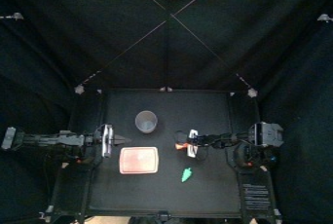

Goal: Pick the carrot then place it on the pink plate
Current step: Place carrot on the pink plate

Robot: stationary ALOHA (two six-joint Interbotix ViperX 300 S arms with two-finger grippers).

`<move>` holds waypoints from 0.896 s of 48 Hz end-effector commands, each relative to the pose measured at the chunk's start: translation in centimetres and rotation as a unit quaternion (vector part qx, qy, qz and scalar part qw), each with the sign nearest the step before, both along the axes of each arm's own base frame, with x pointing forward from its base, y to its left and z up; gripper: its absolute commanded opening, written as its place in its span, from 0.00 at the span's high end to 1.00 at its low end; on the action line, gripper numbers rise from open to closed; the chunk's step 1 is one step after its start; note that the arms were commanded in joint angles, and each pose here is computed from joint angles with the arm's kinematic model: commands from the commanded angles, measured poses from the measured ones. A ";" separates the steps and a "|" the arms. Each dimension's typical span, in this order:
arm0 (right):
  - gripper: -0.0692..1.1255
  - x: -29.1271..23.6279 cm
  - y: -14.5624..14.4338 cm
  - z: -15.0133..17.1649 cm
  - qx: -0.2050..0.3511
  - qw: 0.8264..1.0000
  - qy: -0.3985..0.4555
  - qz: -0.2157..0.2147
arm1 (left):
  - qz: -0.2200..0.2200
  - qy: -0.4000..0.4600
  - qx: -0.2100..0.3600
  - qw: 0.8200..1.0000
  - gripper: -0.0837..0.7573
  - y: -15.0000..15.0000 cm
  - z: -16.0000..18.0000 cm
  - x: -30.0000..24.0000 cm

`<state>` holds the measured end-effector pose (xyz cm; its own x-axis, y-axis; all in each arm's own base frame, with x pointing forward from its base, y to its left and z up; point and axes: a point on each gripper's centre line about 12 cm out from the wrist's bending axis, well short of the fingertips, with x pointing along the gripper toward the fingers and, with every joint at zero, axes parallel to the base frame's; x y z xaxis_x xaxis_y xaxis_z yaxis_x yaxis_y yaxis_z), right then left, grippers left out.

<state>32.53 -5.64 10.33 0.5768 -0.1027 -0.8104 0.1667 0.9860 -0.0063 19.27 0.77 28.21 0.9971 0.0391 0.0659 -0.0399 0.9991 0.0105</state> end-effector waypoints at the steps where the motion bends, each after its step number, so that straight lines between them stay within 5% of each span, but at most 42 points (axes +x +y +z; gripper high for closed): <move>1: 0.48 1.0 -0.1 1.4 -0.004 1.000 -0.025 0.000 | 0.001 -0.010 0.001 1.000 0.94 0.0 0.6 0.1; 7: 0.58 1.8 0.0 2.3 -0.005 0.999 -0.039 0.003 | 0.001 -0.009 0.001 1.000 0.94 0.0 0.6 0.1; 27: 0.58 10.3 4.6 9.4 -0.025 0.985 -0.149 0.083 | 0.001 -0.010 0.001 1.000 0.94 0.0 0.7 0.1; 43: 0.58 18.2 7.5 7.2 -0.056 0.978 -0.144 0.140 | 0.001 -0.011 0.000 1.000 0.94 0.0 0.7 0.0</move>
<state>48.66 1.50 15.69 0.7610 0.0087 -0.6486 -0.0940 0.9908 -0.0970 19.23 0.77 28.19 0.9970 0.0391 0.0674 -0.0399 0.9991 0.0105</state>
